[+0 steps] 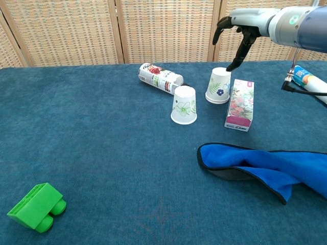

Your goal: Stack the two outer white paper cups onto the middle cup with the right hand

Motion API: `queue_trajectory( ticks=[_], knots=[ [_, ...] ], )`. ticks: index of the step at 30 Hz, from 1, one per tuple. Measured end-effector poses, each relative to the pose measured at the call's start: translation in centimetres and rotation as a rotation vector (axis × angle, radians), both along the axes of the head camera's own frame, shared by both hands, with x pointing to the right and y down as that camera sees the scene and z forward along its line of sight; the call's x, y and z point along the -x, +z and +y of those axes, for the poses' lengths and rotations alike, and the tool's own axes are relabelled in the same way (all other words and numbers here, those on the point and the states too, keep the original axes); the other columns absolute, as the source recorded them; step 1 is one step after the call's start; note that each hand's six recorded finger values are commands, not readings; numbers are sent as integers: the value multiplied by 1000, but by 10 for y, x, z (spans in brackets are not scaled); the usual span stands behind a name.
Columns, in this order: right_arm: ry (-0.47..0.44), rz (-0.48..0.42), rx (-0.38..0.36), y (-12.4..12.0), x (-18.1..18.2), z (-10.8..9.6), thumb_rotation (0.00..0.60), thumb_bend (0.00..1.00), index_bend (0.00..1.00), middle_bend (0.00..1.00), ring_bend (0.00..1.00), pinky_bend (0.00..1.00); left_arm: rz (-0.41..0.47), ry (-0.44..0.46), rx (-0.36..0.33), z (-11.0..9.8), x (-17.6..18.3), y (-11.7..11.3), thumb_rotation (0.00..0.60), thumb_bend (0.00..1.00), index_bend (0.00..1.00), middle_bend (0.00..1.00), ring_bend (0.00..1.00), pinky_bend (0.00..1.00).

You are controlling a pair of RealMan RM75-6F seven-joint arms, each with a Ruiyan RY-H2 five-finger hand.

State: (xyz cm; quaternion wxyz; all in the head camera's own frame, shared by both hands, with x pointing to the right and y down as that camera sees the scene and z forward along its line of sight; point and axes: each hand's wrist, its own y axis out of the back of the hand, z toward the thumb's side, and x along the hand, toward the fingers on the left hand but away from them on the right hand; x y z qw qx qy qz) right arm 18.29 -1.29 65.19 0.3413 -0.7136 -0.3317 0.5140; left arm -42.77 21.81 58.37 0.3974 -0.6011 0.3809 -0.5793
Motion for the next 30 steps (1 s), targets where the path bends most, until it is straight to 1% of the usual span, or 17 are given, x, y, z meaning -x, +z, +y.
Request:
queue_trajectory(
  ticks=[3,7,11,15,19,25,30],
  knots=[
    [-42,-28,15,-11,12,19,600,155,322,60,0,133,8,3,0,1,-1,-1,600,78,0,0,0,0],
    [-91,-34,23,-20,24,38,600,154,311,53,0,131,18,9,5,2,-3,-1,600,79,0,0,0,0],
    [-127,-52,22,-24,43,51,600,154,298,53,0,131,27,9,-2,3,-2,-4,600,78,0,0,0,0],
    [-151,-72,28,-19,70,60,600,154,296,53,0,131,33,4,-7,4,0,-7,600,78,0,0,0,0],
    [-146,-59,27,-10,81,56,600,154,296,54,0,130,39,3,-3,4,2,-7,600,79,0,0,0,0],
    [-120,1,26,8,85,43,600,154,296,54,0,131,43,-3,3,4,5,-5,600,79,0,0,0,0],
    [-110,33,42,19,87,37,600,154,304,54,0,131,39,-10,11,2,7,-3,600,79,0,0,0,0]
  ],
)
